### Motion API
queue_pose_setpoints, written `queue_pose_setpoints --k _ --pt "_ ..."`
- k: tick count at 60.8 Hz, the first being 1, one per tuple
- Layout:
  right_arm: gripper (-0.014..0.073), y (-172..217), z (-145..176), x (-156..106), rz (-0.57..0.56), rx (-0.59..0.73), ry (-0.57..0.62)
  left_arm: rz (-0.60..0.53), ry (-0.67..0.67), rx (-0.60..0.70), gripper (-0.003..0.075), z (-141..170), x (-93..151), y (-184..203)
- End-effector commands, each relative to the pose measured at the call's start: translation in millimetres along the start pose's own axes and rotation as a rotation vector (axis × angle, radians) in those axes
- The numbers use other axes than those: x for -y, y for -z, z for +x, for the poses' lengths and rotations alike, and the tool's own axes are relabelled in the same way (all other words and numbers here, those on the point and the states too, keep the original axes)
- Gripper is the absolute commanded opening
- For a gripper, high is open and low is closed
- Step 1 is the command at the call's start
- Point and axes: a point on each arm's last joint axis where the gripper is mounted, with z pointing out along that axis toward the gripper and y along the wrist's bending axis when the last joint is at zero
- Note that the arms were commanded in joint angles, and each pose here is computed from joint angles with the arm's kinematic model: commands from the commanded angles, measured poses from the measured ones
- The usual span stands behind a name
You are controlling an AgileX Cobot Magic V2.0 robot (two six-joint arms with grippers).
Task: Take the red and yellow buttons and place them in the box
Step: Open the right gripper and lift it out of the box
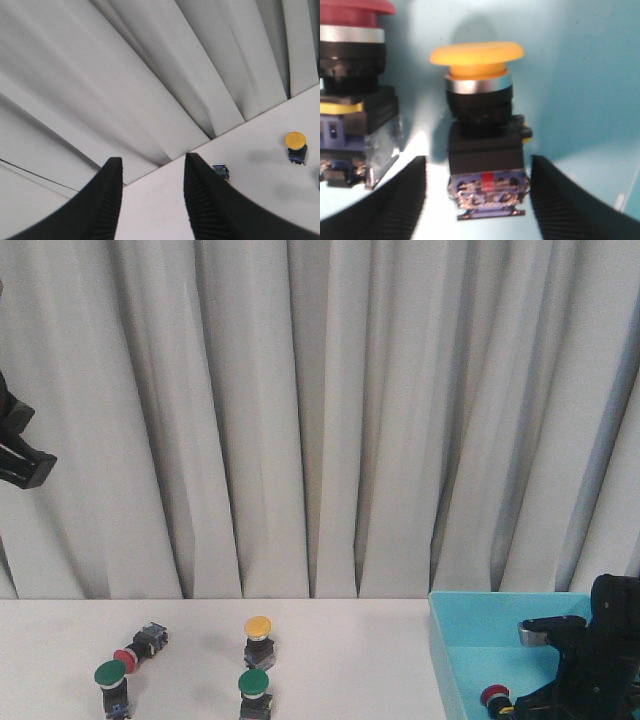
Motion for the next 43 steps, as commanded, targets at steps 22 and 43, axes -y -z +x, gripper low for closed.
queue_pose_setpoints --k 22,43 --pt "0.0412 230.3 5.3 -18.9 -0.024 0.812 0.006 -0.035 0.077 0.107 0.0283 -9.2 -11.2 14.3" --pt "-0.0016 397.5 110.6 -53.2 0.015 1.424 0.152 -0.033 0.033 0.118 -0.0008 -11.3 -8.9 10.0"
